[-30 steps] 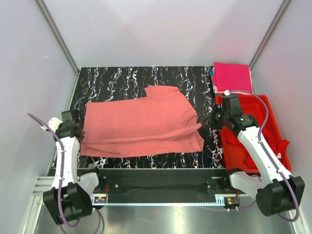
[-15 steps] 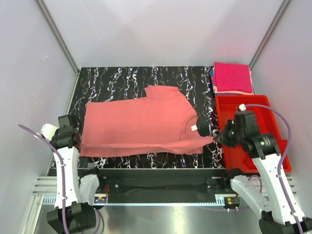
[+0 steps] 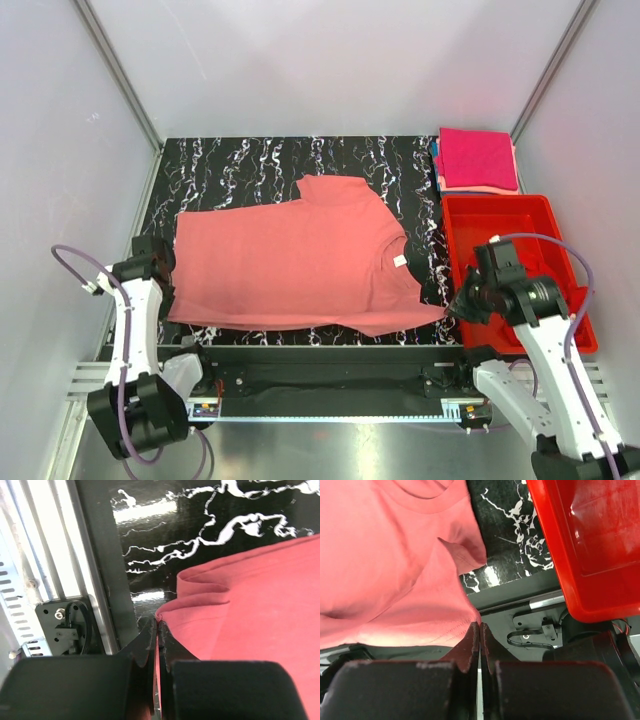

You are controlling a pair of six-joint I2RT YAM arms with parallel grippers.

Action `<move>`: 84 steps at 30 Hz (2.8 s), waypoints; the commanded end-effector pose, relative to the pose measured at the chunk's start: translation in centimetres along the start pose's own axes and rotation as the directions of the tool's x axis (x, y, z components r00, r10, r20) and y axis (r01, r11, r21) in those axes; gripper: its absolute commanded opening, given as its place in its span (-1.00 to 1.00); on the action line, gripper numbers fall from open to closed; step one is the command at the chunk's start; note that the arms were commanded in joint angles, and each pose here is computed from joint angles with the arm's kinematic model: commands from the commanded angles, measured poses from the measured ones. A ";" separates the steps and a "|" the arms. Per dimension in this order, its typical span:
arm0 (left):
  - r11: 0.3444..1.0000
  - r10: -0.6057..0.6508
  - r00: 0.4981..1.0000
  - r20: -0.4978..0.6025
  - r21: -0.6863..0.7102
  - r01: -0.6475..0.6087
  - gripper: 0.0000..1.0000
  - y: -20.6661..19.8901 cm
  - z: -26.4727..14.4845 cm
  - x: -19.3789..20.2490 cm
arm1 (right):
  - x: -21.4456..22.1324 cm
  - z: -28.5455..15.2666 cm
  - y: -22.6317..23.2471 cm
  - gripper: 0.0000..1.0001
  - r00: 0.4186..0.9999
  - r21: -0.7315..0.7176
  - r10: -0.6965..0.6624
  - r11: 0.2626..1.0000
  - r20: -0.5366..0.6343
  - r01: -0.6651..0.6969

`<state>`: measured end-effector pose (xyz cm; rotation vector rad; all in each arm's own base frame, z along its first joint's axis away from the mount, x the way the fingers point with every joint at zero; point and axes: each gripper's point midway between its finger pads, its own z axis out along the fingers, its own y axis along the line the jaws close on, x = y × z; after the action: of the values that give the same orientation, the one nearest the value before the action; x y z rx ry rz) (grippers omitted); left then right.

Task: Fold and stack the t-shirts
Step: Flatten the tshirt out, then fold the tshirt

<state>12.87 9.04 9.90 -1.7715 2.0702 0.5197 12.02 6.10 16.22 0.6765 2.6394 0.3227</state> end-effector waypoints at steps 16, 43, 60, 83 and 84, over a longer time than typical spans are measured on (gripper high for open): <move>0.978 0.030 0.993 0.111 -0.207 -0.006 -1.00 -0.9 3.2 -2.5 | -8.4 8.5 5.8 -1.00 0.993 0.130 -0.094 0.988 0.077 0.083; 0.988 0.152 0.988 0.024 0.035 -0.153 -1.00 -10.0 4.9 -2.5 | -11.8 12.2 9.8 -1.00 0.982 0.098 -0.178 0.980 0.065 0.171; 0.972 0.211 0.971 0.114 0.082 -0.221 0.28 -11.8 2.8 -4.5 | -12.2 12.6 13.7 -1.00 0.982 -0.068 -0.177 0.981 0.070 0.182; 0.859 0.289 0.957 0.037 0.430 -0.277 0.33 -19.1 1.1 0.3 | -11.9 14.2 13.7 -0.20 0.982 0.006 -0.186 0.983 -0.020 0.186; 0.852 0.289 0.957 0.037 0.446 -0.275 0.33 -19.8 1.2 0.5 | -11.3 13.6 14.1 -0.25 0.982 -0.042 -0.189 0.981 -0.023 0.188</move>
<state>28.53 7.61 7.07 -1.3050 2.2993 0.2268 35.43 12.55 10.29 0.4684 2.6768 0.1825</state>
